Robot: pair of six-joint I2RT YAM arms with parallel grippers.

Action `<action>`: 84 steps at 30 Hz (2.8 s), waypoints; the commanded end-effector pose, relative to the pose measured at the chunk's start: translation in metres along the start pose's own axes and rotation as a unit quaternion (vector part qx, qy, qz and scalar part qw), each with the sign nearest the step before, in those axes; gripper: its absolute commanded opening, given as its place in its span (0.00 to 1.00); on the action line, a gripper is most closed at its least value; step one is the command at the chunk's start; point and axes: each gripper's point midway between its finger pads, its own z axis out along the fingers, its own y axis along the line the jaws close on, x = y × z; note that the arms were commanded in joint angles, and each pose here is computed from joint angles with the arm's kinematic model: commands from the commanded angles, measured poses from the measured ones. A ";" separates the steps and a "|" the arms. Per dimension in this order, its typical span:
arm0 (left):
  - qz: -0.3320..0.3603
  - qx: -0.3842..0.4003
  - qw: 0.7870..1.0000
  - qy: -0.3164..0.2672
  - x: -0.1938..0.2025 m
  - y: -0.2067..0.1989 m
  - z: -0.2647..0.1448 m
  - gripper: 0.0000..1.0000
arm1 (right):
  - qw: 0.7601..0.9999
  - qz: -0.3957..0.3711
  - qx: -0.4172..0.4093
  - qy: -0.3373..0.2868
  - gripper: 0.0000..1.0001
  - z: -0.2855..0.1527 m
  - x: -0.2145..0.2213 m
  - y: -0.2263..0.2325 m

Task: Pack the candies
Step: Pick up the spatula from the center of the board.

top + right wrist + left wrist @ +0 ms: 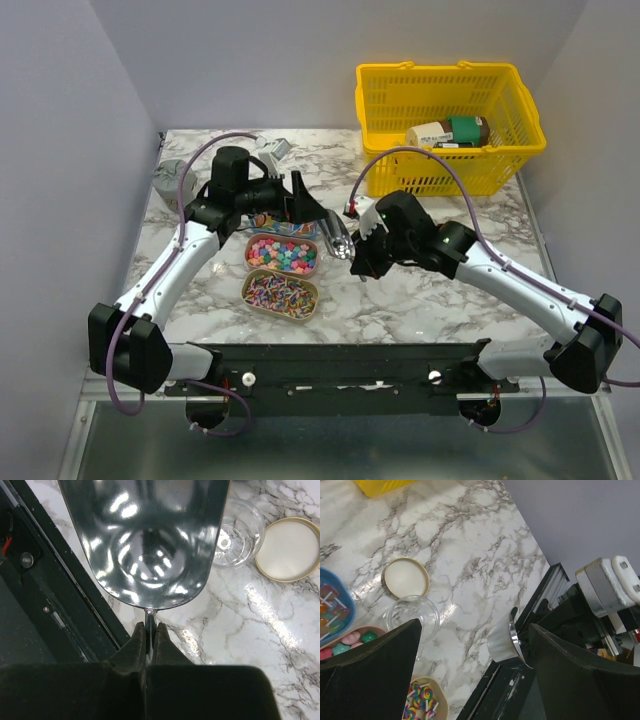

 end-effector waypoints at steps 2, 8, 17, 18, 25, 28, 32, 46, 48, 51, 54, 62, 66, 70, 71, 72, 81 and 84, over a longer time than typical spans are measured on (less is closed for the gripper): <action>0.018 0.043 0.999 0.023 0.016 -0.015 0.004 0.91 | 0.999 -0.012 0.033 -0.025 0.01 -0.011 -0.023 -0.006; 0.018 0.038 0.998 0.045 0.026 -0.005 0.010 0.77 | 0.998 -0.021 0.009 -0.050 0.01 -0.027 -0.038 0.006; 0.027 0.062 0.991 0.116 0.052 0.001 0.009 0.63 | 0.997 -0.074 -0.034 -0.008 0.00 -0.053 -0.022 0.023; 0.029 0.074 0.990 0.120 0.054 -0.002 0.009 0.59 | 0.996 -0.078 -0.036 -0.012 0.01 -0.055 -0.023 0.024; 0.023 0.140 0.979 0.145 0.069 -0.024 0.002 0.30 | 0.994 -0.103 -0.037 -0.027 0.01 -0.061 -0.032 0.025; 0.024 0.157 0.975 0.154 0.075 -0.031 0.001 0.24 | 0.994 -0.103 -0.031 -0.032 0.01 -0.060 -0.036 0.023; -0.004 0.158 0.974 0.164 0.079 -0.035 0.000 0.00 | 0.995 -0.095 -0.013 -0.030 0.01 -0.056 -0.038 0.016; -0.100 0.191 0.970 0.110 0.028 -0.078 -0.003 0.00 | 0.994 -0.082 0.022 -0.061 0.16 -0.047 -0.013 0.002; -0.102 0.196 0.969 0.110 0.029 -0.077 -0.002 0.00 | 0.993 -0.082 0.030 -0.073 0.23 -0.048 -0.015 -0.001; -0.112 0.191 0.968 0.114 0.033 -0.074 0.000 0.00 | 0.992 -0.077 0.043 -0.087 0.35 -0.049 -0.018 -0.004; -0.114 0.190 0.968 0.117 0.036 -0.071 0.001 0.00 | 0.991 -0.077 0.051 -0.101 0.47 -0.050 -0.023 -0.007; -0.113 0.163 0.970 0.138 0.050 -0.056 0.004 0.00 | 0.987 -0.074 0.072 -0.119 0.33 -0.059 -0.031 -0.011; -0.111 0.156 0.972 0.139 0.053 -0.051 0.005 0.00 | 0.987 -0.075 0.072 -0.125 0.47 -0.061 -0.032 -0.011; -0.112 0.153 0.972 0.138 0.055 -0.050 0.005 0.00 | 0.988 -0.078 0.058 -0.123 0.29 -0.059 -0.032 -0.006; -0.112 0.152 0.972 0.138 0.055 -0.050 0.005 0.00 | 0.988 -0.078 0.052 -0.121 0.22 -0.058 -0.031 -0.004; -0.113 0.152 0.972 0.137 0.055 -0.050 0.005 0.00 | 0.989 -0.078 0.050 -0.118 0.14 -0.057 -0.030 -0.004; -0.097 0.107 0.982 0.120 0.048 -0.032 0.004 0.48 | 0.991 -0.087 0.039 -0.097 0.01 -0.060 -0.028 0.000; -0.076 0.056 0.991 0.092 0.032 -0.016 -0.001 0.78 | 0.993 -0.093 0.034 -0.066 0.01 -0.060 -0.023 0.001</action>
